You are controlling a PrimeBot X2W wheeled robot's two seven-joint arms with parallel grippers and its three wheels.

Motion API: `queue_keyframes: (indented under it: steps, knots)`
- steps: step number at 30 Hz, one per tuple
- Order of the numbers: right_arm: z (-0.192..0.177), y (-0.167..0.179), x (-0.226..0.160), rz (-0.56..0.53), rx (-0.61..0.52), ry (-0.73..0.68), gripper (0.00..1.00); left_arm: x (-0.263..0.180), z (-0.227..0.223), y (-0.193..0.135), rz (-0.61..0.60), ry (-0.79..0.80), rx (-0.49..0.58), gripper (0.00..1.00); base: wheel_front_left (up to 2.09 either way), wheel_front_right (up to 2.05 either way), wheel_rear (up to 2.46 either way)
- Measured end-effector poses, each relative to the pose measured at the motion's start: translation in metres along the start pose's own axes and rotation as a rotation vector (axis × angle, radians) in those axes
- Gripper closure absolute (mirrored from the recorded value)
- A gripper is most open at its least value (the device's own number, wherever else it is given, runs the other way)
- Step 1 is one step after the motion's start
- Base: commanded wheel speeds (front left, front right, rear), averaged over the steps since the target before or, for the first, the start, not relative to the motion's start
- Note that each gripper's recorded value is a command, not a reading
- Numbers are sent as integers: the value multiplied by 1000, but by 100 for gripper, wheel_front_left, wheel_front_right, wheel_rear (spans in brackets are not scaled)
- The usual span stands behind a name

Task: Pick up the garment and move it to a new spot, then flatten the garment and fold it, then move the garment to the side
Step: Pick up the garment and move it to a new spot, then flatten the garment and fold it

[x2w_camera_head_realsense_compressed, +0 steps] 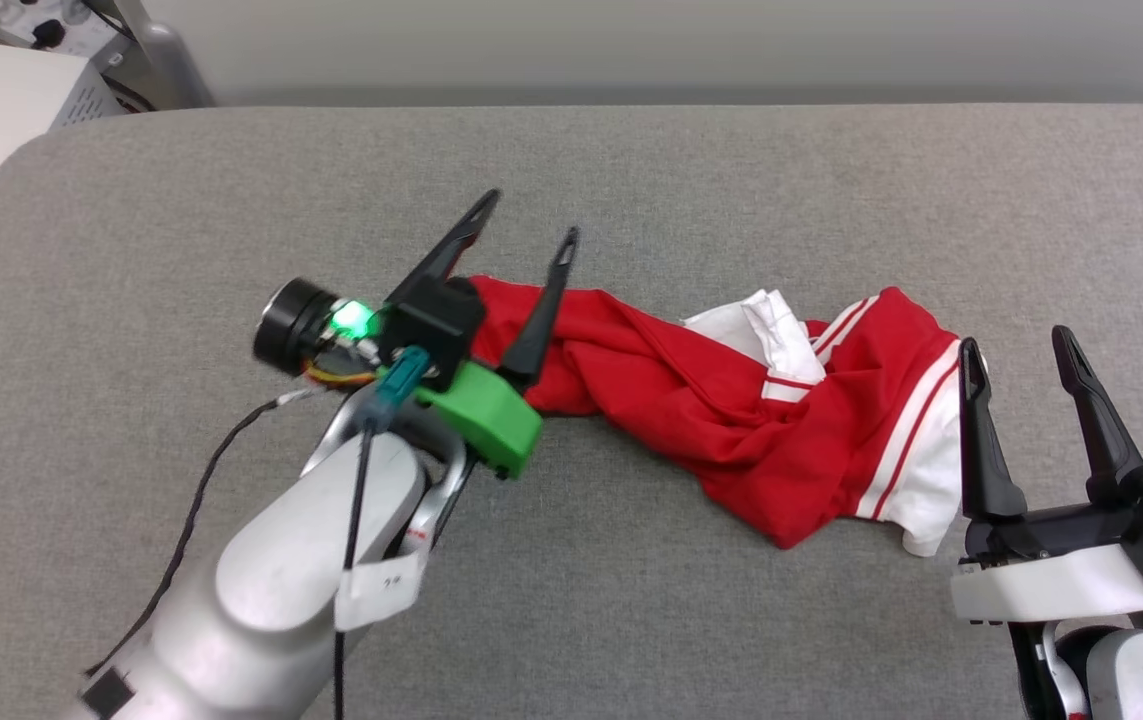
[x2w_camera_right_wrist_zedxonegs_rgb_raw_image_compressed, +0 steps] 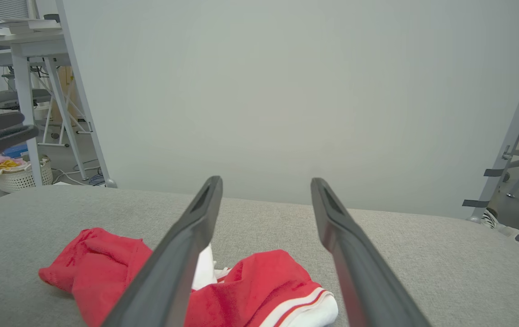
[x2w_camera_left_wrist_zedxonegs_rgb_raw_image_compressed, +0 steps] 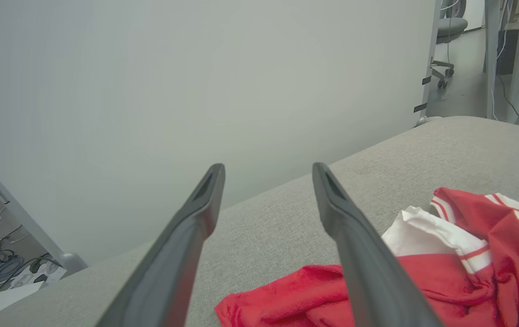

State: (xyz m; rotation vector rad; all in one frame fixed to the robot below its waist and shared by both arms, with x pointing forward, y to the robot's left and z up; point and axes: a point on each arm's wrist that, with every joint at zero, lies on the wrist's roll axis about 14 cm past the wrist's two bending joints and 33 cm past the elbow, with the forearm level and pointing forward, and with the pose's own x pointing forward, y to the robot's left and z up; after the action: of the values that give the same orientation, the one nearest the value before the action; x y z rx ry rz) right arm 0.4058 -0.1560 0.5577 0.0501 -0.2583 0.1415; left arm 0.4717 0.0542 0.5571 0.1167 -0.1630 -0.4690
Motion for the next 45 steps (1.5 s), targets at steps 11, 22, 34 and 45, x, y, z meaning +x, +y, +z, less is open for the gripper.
queue_keyframes:
  steps: [11, 22, 34, 45]
  knots:
    - [1, 14, -5, 39, -9, 7, 0, -101, -11, 76, 411, 24, 6, 0, 0, 0, 0]
    - [-6, 19, -27, 42, 28, 52, 0, -157, -21, 72, 520, 52, -37, 0, 0, 0, 0]
    - [-16, 18, -42, 30, 51, 94, 0, -171, -26, 64, 517, 67, -36, 0, 0, 0, 0]
    - [-24, 20, -46, 33, 57, 121, 0, -177, -37, 63, 517, 102, -37, 0, 0, 0, 0]
